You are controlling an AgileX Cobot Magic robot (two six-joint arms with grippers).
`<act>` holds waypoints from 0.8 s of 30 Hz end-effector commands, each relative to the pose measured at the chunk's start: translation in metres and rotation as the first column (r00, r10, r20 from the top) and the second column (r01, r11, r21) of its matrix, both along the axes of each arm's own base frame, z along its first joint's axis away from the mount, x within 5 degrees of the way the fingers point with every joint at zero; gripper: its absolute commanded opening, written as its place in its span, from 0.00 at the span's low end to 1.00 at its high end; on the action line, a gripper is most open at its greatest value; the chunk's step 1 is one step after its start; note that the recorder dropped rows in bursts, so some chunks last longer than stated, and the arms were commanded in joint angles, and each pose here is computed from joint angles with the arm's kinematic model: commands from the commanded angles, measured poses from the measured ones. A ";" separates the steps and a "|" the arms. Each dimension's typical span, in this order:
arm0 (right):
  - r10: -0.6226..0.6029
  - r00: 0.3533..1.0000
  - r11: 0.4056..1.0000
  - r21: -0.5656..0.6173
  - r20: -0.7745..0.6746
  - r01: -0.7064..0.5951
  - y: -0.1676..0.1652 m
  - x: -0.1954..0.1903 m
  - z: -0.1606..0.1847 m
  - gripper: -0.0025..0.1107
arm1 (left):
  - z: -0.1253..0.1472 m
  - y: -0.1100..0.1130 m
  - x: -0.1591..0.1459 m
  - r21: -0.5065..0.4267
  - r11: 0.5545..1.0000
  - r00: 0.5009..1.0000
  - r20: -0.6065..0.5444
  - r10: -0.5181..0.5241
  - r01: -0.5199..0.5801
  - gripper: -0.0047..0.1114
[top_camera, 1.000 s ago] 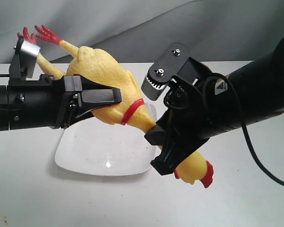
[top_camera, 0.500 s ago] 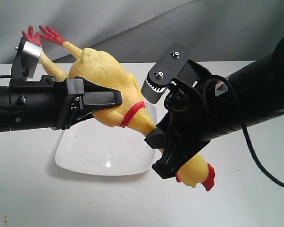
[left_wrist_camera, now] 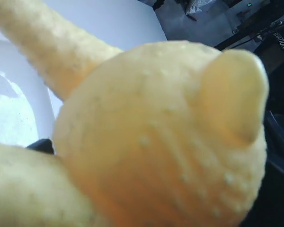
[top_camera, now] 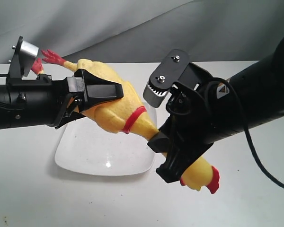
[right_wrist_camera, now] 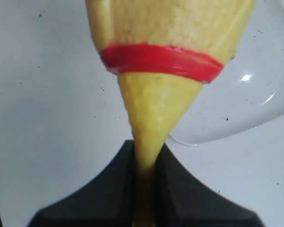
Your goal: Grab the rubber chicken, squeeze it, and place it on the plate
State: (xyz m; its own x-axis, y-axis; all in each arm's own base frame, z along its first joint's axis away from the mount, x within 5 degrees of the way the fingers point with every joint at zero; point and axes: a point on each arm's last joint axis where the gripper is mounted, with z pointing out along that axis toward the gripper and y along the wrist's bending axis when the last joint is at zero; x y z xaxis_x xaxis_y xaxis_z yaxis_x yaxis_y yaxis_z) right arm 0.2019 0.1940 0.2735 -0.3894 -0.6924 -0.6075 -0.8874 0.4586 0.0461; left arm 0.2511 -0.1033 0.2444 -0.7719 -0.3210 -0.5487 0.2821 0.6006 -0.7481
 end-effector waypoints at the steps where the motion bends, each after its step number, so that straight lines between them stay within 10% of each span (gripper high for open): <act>1: 0.011 1.000 1.000 0.017 0.024 -0.011 0.002 -0.001 0.005 0.02 | 0.011 -0.001 0.005 -0.026 1.000 1.000 0.026 0.005 -0.004 0.41; 4: 0.011 1.000 1.000 0.017 0.024 -0.011 0.002 -0.001 0.005 0.02 | 0.013 -0.002 0.005 -0.030 0.999 0.999 0.042 -0.015 0.016 0.05; 24: 0.018 1.000 1.000 0.020 0.010 -0.018 0.002 -0.002 0.005 0.02 | 0.007 0.008 0.013 0.063 0.992 0.993 0.039 0.109 -0.111 0.04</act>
